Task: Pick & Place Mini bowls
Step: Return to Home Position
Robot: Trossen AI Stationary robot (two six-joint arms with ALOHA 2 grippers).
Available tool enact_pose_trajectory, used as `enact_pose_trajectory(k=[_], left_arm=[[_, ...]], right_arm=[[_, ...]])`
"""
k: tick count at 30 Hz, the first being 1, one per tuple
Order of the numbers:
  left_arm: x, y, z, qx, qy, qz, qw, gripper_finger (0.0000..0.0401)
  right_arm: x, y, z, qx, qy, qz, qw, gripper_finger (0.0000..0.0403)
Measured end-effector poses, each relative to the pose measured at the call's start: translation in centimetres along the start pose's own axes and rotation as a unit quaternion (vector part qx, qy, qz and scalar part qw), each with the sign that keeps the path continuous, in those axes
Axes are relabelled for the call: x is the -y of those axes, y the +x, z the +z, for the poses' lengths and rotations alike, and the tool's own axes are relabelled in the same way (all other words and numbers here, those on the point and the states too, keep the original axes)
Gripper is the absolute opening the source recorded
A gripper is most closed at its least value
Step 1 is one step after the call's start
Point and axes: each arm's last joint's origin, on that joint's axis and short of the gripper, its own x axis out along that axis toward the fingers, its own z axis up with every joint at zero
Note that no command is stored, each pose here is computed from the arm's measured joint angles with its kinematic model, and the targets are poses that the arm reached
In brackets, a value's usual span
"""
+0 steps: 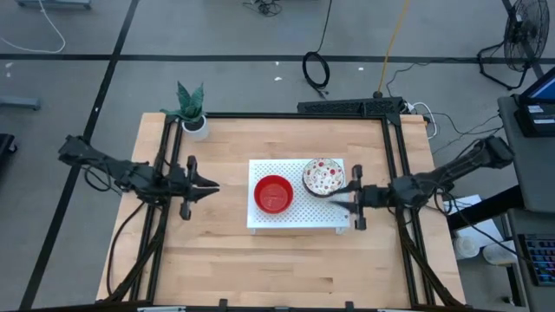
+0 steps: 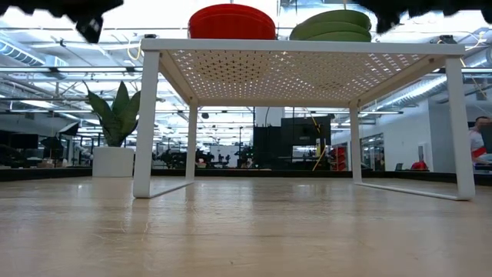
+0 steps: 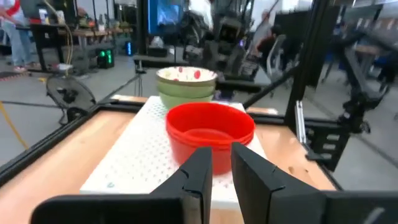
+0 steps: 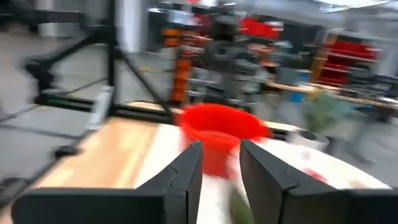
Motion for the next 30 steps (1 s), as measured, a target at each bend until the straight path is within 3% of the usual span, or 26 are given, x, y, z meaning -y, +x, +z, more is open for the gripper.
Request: enact_pose_trajectory(k=[4,7,17,27,30], left_arm=[[-0.9,-1.4,-2.9,0.011,-0.028,-0.001,1.000,0.0063],[-1.5,-2.1,-4.7,0.023,-0.034,-0.003,0.999,0.0063],[-2.3,-2.9,-8.8,0.050,-0.044,-0.014,0.998,0.0063],[-2.2,-3.0,-8.7,0.054,-0.012,-0.020,0.998,0.0063],[-2.2,-3.0,-8.7,0.055,-0.010,-0.020,0.998,0.0063]], right_arm=[[1.5,-2.5,-1.6,0.020,0.013,-0.089,0.996,0.0093],[2.2,-4.6,-2.9,0.044,0.011,-0.103,0.994,0.0093],[2.8,-8.6,-5.7,0.061,0.015,-0.024,0.998,0.0093],[2.5,-8.6,-7.9,0.025,0.037,-0.011,0.999,0.0094],[2.6,-8.6,-7.7,0.042,0.042,-0.015,0.998,0.0094]])
